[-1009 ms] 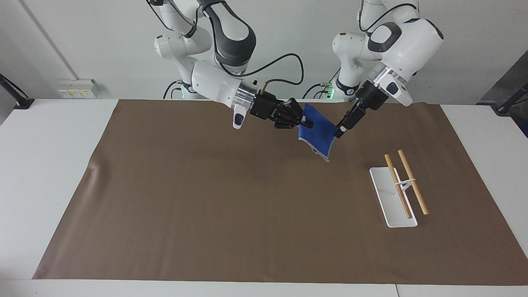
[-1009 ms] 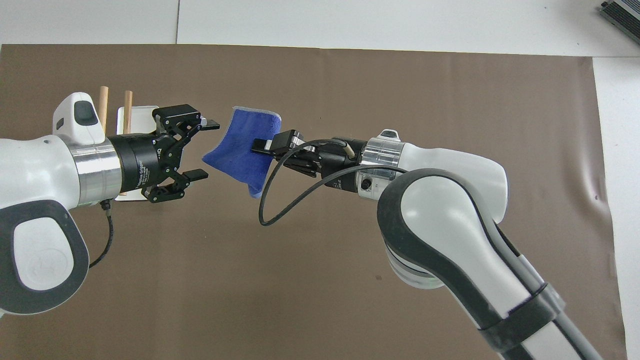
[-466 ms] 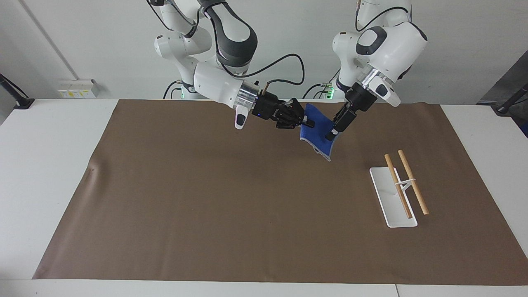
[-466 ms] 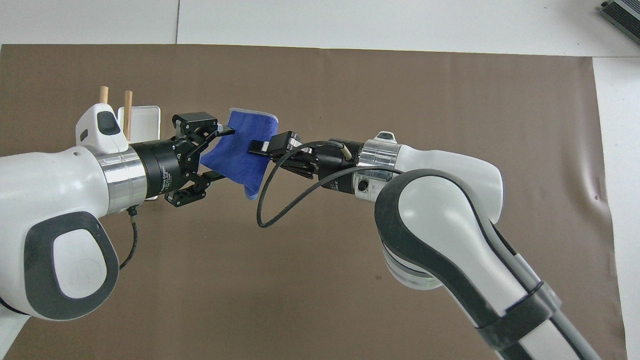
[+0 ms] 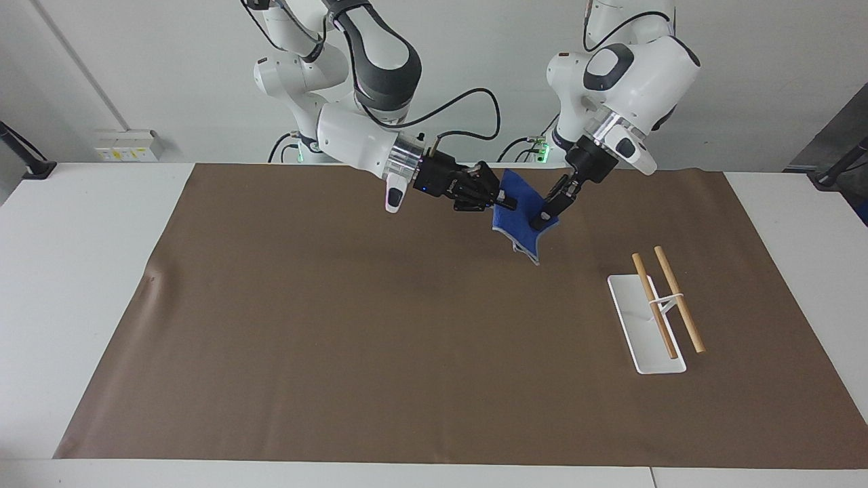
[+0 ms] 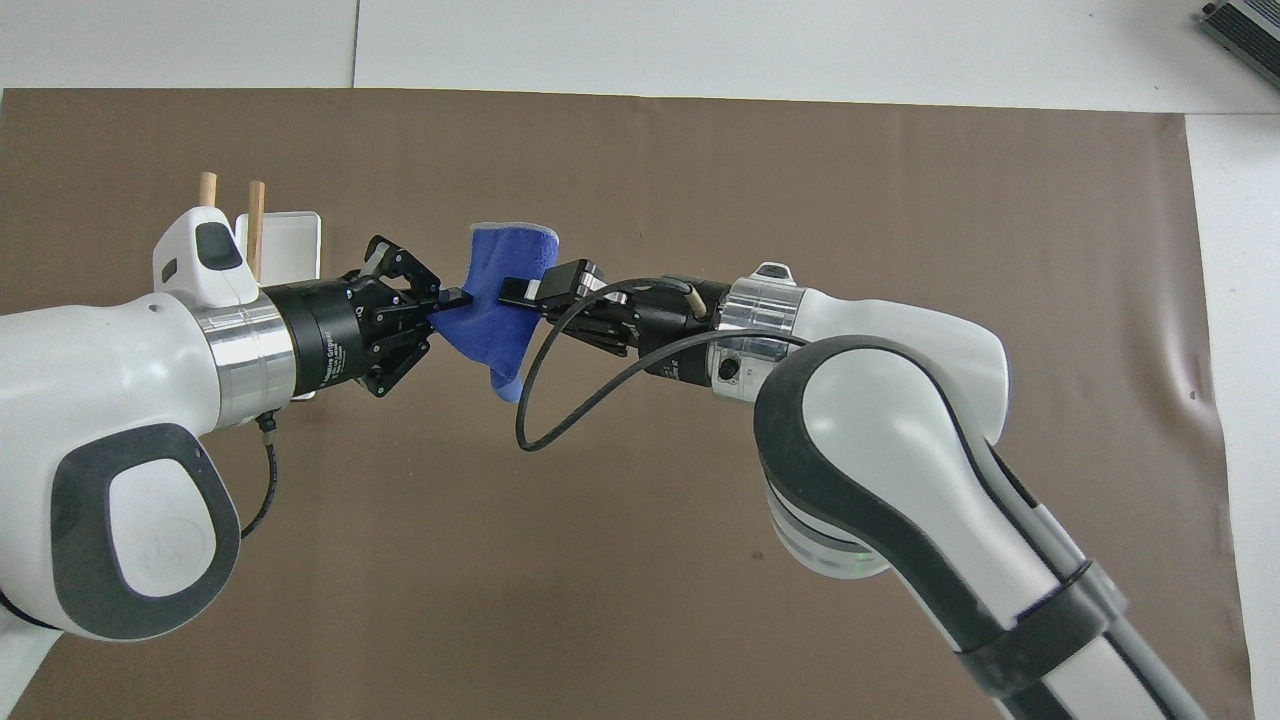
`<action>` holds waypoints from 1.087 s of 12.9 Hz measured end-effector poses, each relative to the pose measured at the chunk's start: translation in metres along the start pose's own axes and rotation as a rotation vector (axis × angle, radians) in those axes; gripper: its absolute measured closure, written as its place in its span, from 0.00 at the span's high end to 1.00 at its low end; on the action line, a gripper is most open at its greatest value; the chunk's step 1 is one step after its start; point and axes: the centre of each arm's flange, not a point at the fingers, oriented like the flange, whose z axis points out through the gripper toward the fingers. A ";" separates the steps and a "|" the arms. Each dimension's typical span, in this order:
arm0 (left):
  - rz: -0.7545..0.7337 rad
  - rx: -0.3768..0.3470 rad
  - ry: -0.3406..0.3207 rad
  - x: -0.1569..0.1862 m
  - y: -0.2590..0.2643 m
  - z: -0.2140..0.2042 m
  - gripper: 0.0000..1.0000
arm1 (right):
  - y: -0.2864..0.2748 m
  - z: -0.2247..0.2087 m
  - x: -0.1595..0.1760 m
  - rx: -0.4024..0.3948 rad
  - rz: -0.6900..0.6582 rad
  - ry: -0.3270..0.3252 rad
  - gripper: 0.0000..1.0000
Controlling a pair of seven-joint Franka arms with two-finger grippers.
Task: Right arm passes towel to left arm to hang
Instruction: 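Close the left gripper on the towel beside the right gripper, then open the right gripper and withdraw it while the left gripper pulls back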
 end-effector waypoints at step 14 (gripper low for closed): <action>0.118 0.104 0.116 0.056 -0.012 -0.015 0.02 | 0.042 -0.063 0.076 -0.562 -0.486 0.119 1.00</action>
